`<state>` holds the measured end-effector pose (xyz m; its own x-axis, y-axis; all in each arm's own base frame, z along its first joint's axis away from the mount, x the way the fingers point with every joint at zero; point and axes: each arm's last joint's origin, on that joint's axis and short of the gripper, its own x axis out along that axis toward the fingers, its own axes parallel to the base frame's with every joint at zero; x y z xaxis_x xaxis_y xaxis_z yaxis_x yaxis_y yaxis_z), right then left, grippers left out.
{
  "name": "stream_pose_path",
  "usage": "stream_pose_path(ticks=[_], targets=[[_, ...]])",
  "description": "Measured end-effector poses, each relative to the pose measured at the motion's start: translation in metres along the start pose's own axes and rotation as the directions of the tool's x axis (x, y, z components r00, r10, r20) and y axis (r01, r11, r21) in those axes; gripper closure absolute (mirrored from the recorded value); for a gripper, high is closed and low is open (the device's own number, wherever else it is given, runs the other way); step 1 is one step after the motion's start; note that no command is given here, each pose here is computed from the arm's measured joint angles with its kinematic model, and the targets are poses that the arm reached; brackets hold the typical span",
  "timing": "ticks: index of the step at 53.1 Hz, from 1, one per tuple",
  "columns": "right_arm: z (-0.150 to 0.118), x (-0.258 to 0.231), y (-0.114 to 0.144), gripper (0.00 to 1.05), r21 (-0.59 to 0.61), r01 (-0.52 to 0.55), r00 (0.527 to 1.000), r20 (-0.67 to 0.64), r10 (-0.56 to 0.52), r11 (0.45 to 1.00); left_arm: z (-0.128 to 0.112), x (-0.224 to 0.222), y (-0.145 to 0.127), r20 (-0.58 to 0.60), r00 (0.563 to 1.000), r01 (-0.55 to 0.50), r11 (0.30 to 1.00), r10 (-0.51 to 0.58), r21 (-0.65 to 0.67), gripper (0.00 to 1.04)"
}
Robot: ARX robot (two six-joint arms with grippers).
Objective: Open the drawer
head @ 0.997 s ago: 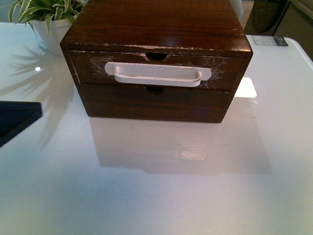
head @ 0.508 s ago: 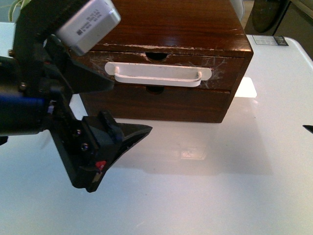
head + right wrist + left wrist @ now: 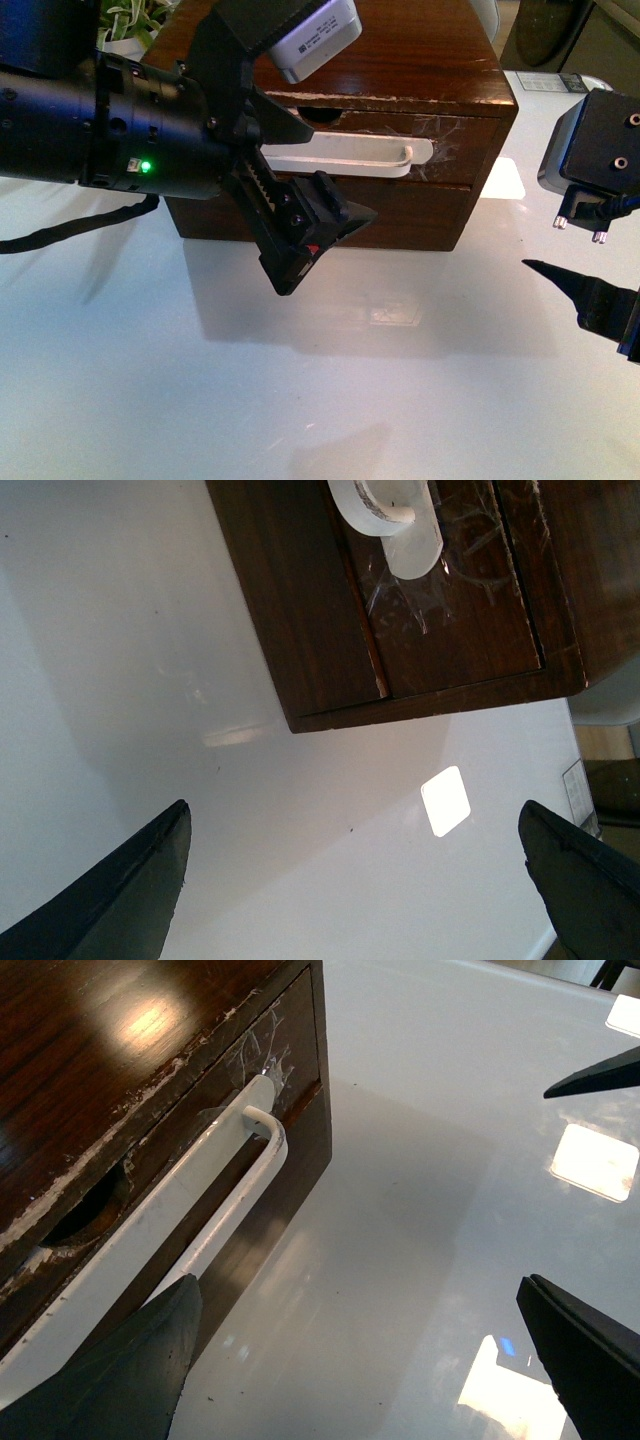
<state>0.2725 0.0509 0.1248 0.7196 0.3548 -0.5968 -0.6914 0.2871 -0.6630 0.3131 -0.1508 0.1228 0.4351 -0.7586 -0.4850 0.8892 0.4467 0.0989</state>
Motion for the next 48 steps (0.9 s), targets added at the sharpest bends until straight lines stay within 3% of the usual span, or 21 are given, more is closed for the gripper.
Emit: stream_pose_path(ticks=[48], targets=[[0.005, 0.013, -0.003, 0.09, -0.069, -0.070, 0.997, 0.034, 0.073, 0.995, -0.010, 0.037, 0.040, -0.079, 0.996, 0.036, 0.997, -0.031, 0.063, 0.08]])
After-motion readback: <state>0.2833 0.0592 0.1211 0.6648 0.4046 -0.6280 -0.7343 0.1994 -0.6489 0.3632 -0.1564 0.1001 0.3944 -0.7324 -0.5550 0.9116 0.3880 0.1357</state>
